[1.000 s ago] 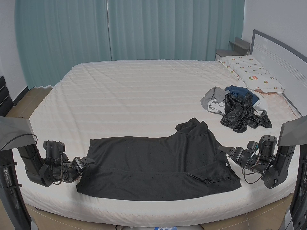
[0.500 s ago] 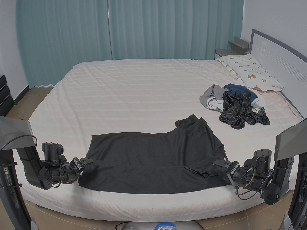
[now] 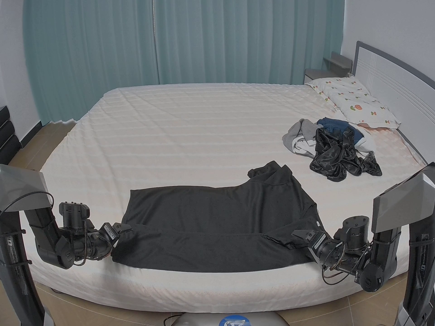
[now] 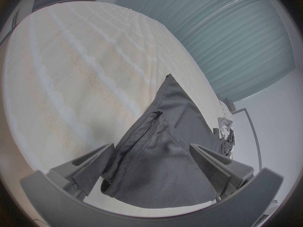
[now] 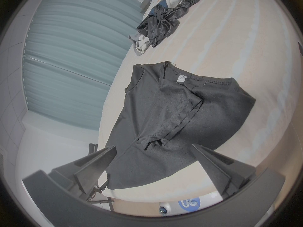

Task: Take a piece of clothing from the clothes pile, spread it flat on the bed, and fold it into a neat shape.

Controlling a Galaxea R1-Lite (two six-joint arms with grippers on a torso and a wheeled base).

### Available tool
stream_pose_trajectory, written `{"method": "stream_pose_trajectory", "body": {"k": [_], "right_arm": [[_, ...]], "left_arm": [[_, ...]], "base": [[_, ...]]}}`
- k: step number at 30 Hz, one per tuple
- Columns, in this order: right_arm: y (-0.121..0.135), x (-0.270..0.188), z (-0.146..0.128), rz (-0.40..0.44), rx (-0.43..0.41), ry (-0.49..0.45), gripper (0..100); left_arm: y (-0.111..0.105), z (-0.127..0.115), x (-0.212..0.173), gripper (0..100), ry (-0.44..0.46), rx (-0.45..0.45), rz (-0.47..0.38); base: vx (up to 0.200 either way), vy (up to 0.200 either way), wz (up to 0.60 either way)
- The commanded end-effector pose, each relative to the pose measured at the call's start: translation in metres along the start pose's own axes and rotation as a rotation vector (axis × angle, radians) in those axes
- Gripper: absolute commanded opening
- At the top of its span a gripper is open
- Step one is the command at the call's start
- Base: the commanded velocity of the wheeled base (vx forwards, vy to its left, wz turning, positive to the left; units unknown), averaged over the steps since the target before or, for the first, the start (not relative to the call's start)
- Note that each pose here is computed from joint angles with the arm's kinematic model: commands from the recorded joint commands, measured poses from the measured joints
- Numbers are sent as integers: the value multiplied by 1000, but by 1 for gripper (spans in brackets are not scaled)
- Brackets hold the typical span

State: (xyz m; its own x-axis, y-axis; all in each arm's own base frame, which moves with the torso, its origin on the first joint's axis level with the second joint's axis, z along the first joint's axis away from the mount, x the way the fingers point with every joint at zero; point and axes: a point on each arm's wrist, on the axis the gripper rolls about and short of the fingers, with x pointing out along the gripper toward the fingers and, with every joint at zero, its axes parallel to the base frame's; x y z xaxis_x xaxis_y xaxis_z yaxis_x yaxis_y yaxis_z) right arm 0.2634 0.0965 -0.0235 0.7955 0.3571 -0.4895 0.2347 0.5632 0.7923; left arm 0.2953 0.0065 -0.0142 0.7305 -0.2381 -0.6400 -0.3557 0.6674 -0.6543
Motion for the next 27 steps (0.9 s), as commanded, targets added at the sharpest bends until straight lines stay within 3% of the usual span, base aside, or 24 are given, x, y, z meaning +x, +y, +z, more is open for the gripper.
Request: {"method": "stream_pose_trajectory", "body": {"k": [1,7,8,19,27], "right_arm": [[-3,8,0,-4,2,-13,100],[-3,18,1,-18,2,-66,100],[-3,18,1,-17,1,-69,0],[1,9,-7,-30,-16,-73,0],[19,-11,-1,29,-24,-85,0]], "left_arm": [[0,0,0,100,0,0,2],[1,-1,0,100,3,0,4],[1,-1,0,100,3,0,4],[1,-1,1,100,4,3,5],[2,-2,1,100,-6,9,-4]], "base": [[0,0,0],[0,0,0],[0,0,0],[0,0,0],[0,0,0]]}}
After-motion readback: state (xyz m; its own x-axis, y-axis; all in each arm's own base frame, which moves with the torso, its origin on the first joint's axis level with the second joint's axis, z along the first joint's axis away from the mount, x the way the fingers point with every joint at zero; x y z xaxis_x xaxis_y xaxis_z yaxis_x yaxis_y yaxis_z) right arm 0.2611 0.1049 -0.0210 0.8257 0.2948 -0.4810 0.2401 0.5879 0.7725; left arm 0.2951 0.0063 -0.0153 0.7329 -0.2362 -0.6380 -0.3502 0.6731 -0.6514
